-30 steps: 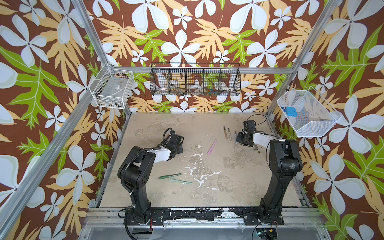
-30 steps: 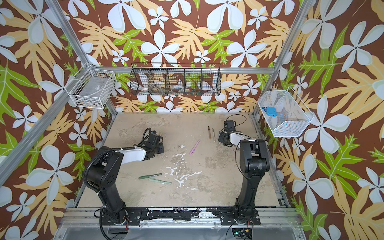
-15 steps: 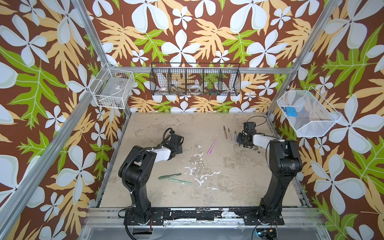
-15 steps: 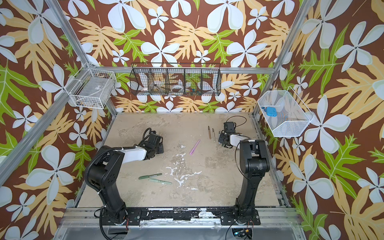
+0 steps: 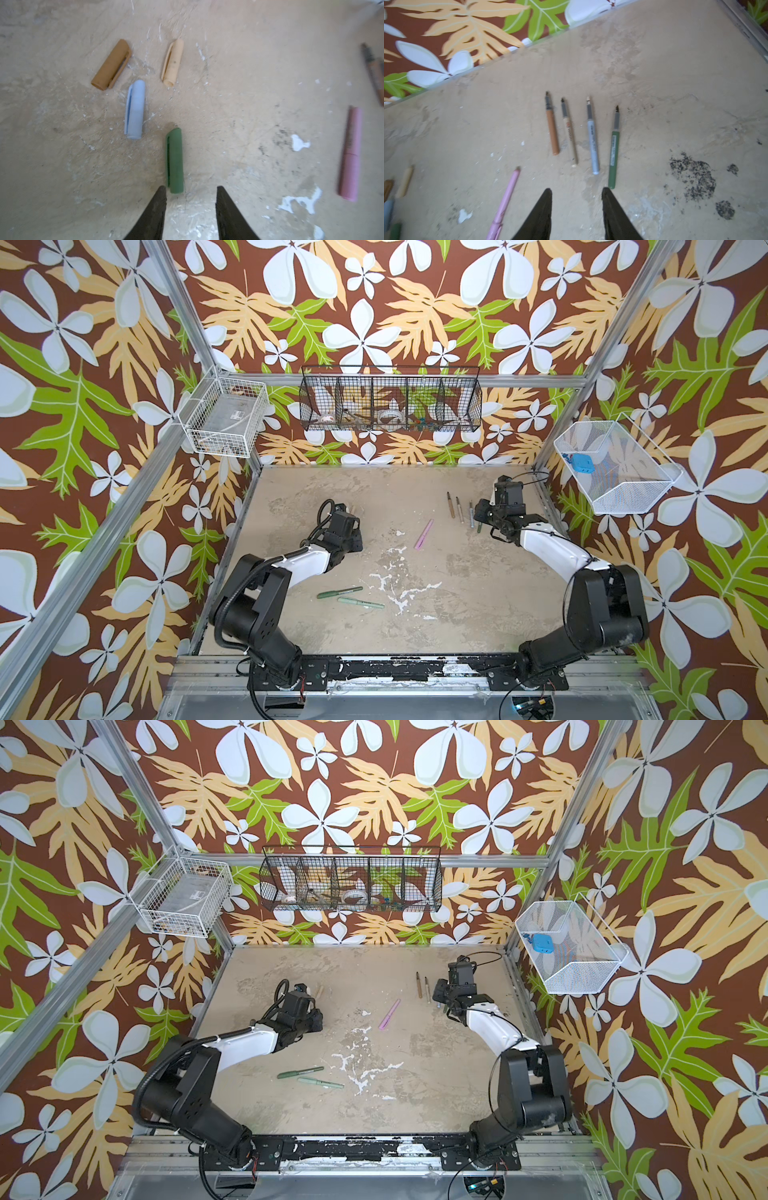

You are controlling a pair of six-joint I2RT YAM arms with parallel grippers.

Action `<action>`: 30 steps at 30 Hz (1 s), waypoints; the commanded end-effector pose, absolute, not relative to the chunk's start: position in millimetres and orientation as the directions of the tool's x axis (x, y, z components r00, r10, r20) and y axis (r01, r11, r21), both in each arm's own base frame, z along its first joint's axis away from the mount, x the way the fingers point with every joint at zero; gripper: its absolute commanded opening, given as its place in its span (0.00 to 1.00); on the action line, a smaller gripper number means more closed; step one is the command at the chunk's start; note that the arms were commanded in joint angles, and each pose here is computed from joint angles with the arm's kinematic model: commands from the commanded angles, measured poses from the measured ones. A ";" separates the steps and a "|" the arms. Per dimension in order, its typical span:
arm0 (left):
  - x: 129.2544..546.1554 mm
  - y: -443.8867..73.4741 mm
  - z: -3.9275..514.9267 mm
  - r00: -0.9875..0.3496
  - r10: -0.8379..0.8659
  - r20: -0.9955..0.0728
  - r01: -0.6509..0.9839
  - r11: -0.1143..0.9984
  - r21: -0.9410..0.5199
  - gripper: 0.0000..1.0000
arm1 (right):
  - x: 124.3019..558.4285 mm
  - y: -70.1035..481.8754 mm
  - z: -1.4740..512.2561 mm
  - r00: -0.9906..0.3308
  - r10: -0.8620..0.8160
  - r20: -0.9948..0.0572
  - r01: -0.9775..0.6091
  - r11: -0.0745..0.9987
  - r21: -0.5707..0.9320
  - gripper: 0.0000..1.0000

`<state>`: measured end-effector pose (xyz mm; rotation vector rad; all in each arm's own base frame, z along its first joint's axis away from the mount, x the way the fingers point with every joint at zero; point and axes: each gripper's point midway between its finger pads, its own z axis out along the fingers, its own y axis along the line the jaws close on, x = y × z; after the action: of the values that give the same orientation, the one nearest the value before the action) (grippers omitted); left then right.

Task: Open the pen caps
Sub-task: 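Move the left gripper over the pink pen while the right gripper approaches it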

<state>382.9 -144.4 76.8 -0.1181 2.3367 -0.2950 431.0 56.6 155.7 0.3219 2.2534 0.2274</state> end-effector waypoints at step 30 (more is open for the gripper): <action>353.3 -339.8 103.7 -0.634 0.098 -0.767 0.487 0.821 -0.297 0.49 | 337.9 158.1 147.4 -0.689 0.072 -0.721 -0.202 0.937 0.286 0.43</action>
<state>346.5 -339.2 125.4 0.4730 2.1050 -0.6760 335.5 162.4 142.5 -0.0921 2.3066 0.4673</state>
